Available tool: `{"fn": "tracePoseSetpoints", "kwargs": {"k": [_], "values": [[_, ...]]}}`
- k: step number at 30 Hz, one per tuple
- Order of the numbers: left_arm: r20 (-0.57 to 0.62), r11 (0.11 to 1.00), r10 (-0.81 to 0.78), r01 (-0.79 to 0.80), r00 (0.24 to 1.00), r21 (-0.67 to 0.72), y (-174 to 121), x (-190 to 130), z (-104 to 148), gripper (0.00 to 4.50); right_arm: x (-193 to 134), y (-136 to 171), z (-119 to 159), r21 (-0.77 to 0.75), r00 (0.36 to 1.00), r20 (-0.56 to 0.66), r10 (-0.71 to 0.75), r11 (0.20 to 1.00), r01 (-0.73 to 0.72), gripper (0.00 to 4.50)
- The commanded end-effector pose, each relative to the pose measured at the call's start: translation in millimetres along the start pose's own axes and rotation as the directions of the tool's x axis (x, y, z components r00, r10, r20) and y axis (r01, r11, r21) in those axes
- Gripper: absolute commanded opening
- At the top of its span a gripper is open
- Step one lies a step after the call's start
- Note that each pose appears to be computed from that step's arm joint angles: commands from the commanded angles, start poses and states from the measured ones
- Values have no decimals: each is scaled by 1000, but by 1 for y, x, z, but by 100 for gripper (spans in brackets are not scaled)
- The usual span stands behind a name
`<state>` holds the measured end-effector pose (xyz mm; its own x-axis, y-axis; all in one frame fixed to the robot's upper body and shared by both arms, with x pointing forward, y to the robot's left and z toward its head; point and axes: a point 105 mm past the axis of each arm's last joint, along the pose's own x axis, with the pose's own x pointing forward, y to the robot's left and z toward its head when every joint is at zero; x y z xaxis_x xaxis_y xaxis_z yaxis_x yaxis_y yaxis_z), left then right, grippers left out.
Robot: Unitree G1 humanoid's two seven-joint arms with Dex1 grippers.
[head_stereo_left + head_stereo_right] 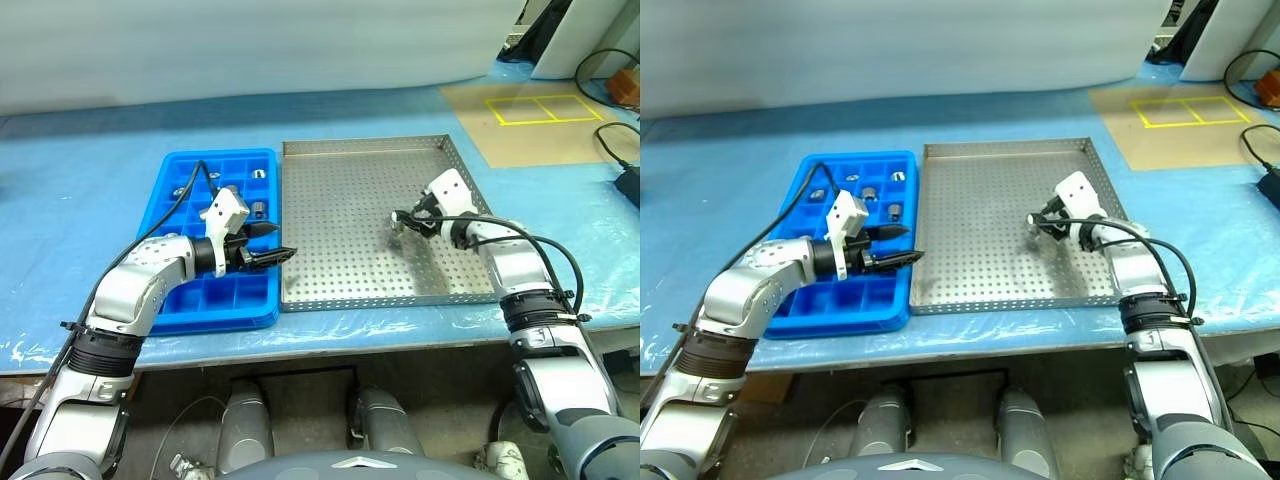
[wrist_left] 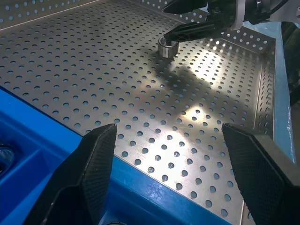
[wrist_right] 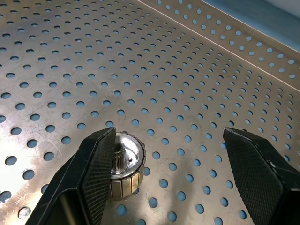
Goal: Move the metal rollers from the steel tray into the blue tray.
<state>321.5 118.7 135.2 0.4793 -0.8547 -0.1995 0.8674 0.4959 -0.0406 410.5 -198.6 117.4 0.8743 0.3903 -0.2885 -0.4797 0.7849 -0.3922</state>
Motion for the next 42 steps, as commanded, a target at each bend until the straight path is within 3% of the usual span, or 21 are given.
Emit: {"fn": "tracePoseSetpoints", "kwargs": {"k": [1,18,23,29,35,41,42], "values": [[22,999,28,-29,999,35,5,-8,8,377,4,7,-3,-6,1000,-13,14,1000,-14,379],[-17,998,59,-58,998,39,11,-11,-2,377,19,34,-1,10,998,10,69,998,-69,379],[-20,997,62,-61,998,39,12,-10,-3,377,22,37,0,9,997,16,70,997,-71,248],[-15,998,55,-54,998,33,12,-10,-2,377,31,62,47,70,971,169,170,980,-184,248],[-7,997,62,-62,998,41,14,-7,2,377,59,71,86,82,961,251,114,987,-138,248],[0,994,102,-102,995,46,18,-7,4,377,82,80,99,94,970,236,57,992,-81,73],[0,993,107,-107,994,47,17,-8,4,377,85,80,96,108,974,220,49,991,-74,73]]}}
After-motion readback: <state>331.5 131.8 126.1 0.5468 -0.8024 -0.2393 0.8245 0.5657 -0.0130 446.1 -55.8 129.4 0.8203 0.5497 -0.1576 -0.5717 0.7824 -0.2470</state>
